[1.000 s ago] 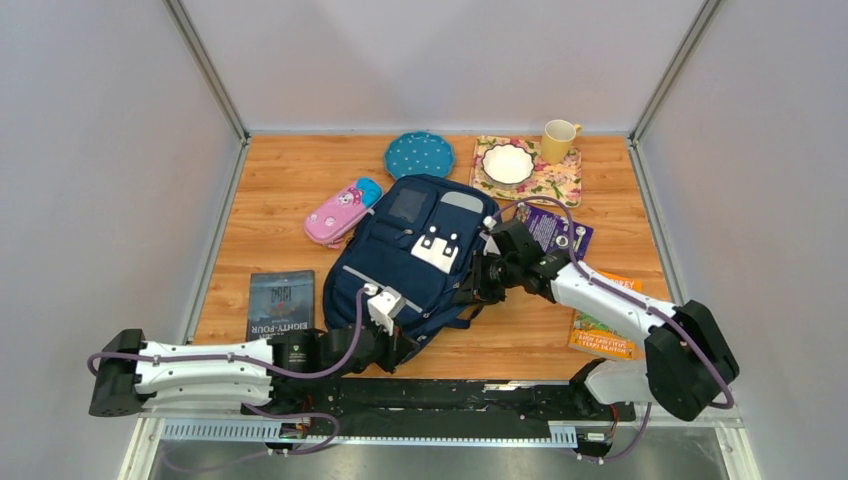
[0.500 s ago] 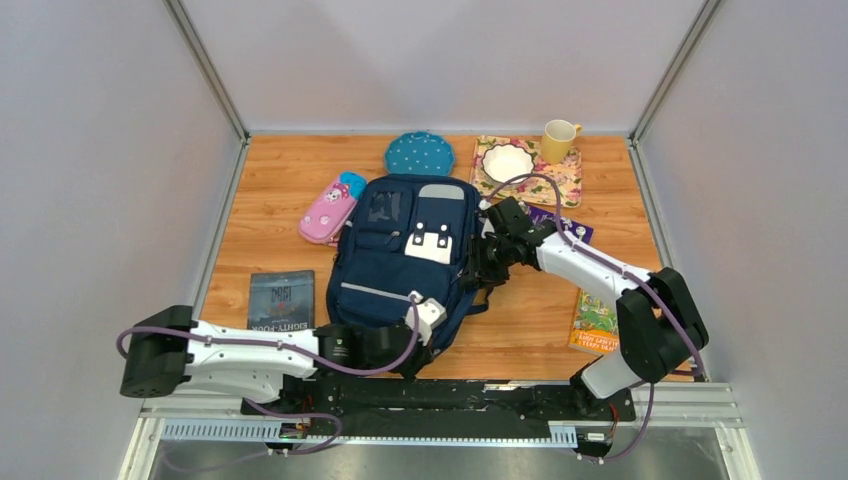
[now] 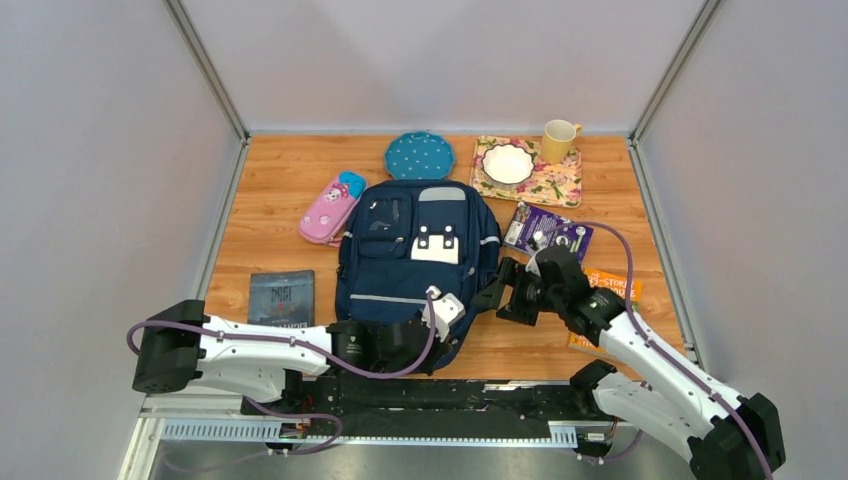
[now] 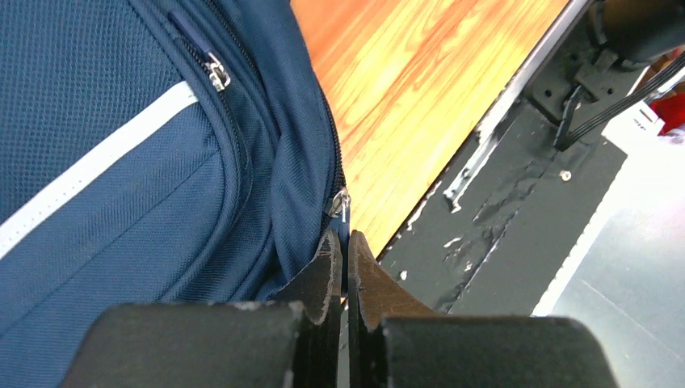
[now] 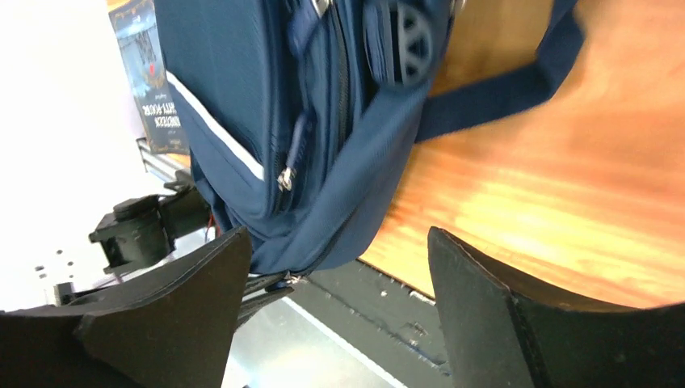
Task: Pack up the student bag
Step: Unzip the student bag at the center of the board.
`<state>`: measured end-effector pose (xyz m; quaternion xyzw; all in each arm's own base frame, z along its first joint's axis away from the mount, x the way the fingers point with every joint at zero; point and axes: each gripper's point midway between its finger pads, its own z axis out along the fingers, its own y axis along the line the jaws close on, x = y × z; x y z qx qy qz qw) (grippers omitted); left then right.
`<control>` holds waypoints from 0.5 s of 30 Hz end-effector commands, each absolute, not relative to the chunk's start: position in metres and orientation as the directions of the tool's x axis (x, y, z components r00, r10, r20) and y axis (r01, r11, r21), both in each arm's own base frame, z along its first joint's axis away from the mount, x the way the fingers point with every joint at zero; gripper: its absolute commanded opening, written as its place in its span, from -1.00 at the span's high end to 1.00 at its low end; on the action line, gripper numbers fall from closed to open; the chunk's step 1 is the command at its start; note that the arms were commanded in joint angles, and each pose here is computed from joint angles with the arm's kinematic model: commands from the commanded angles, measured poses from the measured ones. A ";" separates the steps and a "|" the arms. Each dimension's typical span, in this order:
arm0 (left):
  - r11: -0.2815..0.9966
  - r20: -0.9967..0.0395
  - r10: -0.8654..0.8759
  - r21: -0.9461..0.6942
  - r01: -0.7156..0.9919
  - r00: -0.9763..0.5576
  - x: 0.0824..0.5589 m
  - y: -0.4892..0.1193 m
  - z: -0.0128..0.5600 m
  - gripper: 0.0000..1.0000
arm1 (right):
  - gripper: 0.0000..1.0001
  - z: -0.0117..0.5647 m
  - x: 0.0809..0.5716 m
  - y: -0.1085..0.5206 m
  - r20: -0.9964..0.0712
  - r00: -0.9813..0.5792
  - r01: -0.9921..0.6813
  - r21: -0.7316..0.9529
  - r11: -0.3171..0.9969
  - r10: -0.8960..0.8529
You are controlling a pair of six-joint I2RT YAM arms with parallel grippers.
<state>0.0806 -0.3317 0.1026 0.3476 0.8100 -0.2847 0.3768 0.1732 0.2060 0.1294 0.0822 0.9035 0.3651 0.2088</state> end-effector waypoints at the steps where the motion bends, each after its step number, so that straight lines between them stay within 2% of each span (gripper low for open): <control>1: 0.527 -0.884 0.243 -0.225 0.819 -0.399 0.086 -0.365 0.154 1.00 | -0.66 0.146 0.162 0.232 -0.157 -0.903 0.097 0.831 0.547 0.400; 7: 0.490 -0.881 0.256 -0.237 0.839 -0.398 0.079 -0.374 0.155 1.00 | -0.61 0.152 0.168 0.251 -0.138 -0.911 0.084 0.861 0.502 0.389; 11: 0.490 -0.878 0.259 -0.239 0.839 -0.402 0.078 -0.373 0.152 1.00 | -0.19 0.147 0.176 0.251 -0.150 -0.908 0.095 0.835 0.541 0.391; 13: 0.488 -0.880 0.254 -0.241 0.839 -0.401 0.078 -0.372 0.153 1.00 | -0.08 0.140 0.176 0.252 -0.149 -0.914 0.097 0.824 0.558 0.378; 15: 0.490 -0.883 0.248 -0.241 0.838 -0.399 0.079 -0.371 0.155 1.00 | 0.17 0.137 0.176 0.252 -0.151 -0.915 0.097 0.817 0.569 0.373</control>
